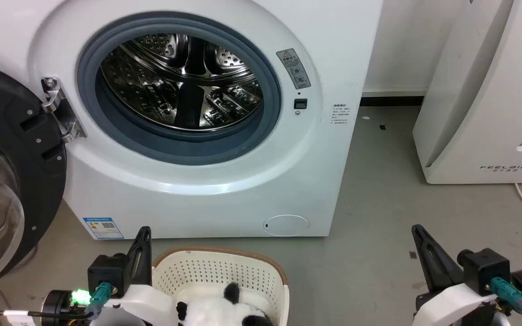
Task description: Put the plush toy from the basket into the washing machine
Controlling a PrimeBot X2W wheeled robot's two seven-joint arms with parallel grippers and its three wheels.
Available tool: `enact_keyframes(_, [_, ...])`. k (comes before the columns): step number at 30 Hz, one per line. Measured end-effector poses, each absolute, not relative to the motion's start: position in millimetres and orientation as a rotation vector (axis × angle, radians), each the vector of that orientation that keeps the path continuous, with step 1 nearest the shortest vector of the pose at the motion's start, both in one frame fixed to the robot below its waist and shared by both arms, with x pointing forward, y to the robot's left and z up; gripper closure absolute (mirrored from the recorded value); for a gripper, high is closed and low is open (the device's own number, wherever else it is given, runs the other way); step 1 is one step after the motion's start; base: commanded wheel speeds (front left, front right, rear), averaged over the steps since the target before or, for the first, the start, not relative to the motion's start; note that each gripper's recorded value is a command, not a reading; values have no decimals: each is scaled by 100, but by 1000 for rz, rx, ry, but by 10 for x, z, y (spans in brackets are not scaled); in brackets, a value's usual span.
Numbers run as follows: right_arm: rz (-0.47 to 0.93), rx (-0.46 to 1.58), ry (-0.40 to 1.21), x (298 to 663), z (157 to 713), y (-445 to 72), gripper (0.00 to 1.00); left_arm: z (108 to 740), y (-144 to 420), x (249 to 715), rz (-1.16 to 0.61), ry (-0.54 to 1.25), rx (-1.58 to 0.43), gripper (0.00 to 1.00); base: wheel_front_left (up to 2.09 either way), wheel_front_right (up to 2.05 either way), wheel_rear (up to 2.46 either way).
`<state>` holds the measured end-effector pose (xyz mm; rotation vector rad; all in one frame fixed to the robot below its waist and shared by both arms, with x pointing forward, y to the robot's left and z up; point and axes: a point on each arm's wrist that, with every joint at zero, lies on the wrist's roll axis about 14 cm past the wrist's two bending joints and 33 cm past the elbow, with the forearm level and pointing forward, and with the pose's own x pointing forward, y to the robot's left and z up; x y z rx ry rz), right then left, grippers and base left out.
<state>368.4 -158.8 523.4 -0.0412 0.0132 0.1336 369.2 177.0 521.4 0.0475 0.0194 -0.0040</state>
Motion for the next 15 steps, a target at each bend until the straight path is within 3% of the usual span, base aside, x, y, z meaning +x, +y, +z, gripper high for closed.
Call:
enact_keyframes(5, [134, -41, 13, 3684, 5234, -1588, 100, 5214, 1770, 3692, -4, 19, 48, 100, 0, 0, 0])
enact_keyframes(6, [134, -41, 13, 3684, 5233, -1588, 0, 5214, 1770, 3692, -4, 19, 48, 0, 0, 0, 0])
enact_keyframes(15, [133, -39, 12, 3683, 5232, -1589, 0, 5205, 1740, 3693, -13, 21, 47, 0, 0, 0, 0])
